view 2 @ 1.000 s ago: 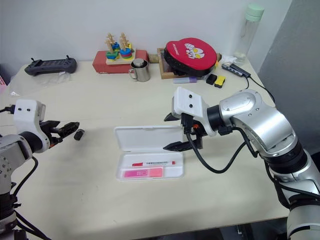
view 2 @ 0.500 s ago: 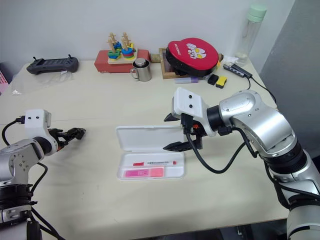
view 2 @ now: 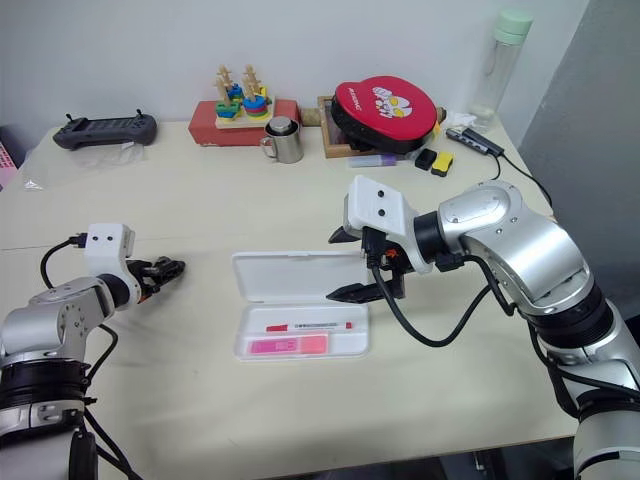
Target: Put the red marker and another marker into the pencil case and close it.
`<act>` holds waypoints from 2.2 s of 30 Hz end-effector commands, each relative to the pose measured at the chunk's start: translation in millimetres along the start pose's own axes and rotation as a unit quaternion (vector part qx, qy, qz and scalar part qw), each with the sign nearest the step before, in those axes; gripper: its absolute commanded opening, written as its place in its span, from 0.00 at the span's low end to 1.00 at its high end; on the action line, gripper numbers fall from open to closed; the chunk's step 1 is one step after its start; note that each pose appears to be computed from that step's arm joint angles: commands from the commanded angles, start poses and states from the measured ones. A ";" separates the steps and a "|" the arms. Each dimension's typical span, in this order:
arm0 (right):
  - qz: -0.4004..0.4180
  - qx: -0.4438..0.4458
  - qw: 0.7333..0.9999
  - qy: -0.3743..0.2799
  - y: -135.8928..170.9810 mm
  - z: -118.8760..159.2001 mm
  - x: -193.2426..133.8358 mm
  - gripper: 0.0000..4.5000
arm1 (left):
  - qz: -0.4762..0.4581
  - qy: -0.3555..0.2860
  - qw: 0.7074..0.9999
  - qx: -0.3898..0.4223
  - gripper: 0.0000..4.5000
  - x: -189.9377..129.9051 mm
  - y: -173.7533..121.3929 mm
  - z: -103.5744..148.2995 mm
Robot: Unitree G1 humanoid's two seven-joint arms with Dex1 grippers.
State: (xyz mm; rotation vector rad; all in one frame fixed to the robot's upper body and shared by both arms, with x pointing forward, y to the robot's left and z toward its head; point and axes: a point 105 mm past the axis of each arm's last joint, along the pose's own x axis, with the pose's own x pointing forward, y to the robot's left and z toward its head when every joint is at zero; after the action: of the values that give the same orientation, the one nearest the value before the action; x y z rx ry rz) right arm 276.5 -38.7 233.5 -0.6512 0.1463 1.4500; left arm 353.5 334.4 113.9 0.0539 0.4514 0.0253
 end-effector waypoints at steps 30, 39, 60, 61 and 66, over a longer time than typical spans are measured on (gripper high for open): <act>-0.001 -0.011 1.000 0.002 2.6 2.4 -5.3 0.96 | -0.016 -0.082 0.983 0.162 0.10 -68.3 0.3 75.9; 0.003 -0.016 1.000 0.018 1.4 -6.6 -7.5 0.96 | -0.260 -0.116 0.911 0.299 0.10 -113.6 -105.9 105.0; 0.002 -0.020 0.999 0.049 4.5 -21.4 -12.4 0.96 | -0.552 -0.039 0.754 0.354 0.10 -106.3 -223.0 16.3; 0.001 -0.019 0.999 0.049 4.7 -21.4 -12.4 0.96 | -0.559 -0.037 0.751 0.350 0.10 -103.7 -227.4 12.3; -0.001 -0.018 0.999 0.050 5.7 -20.8 -12.9 0.96 | -0.577 -0.039 0.742 0.341 0.10 -93.6 -247.6 3.9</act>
State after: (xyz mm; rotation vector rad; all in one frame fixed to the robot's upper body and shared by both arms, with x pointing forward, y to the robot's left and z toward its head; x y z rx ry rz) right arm 279.5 -60.1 212.8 -0.7377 0.2349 1.4242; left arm 272.1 91.9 135.6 0.4663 0.3758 -1.3660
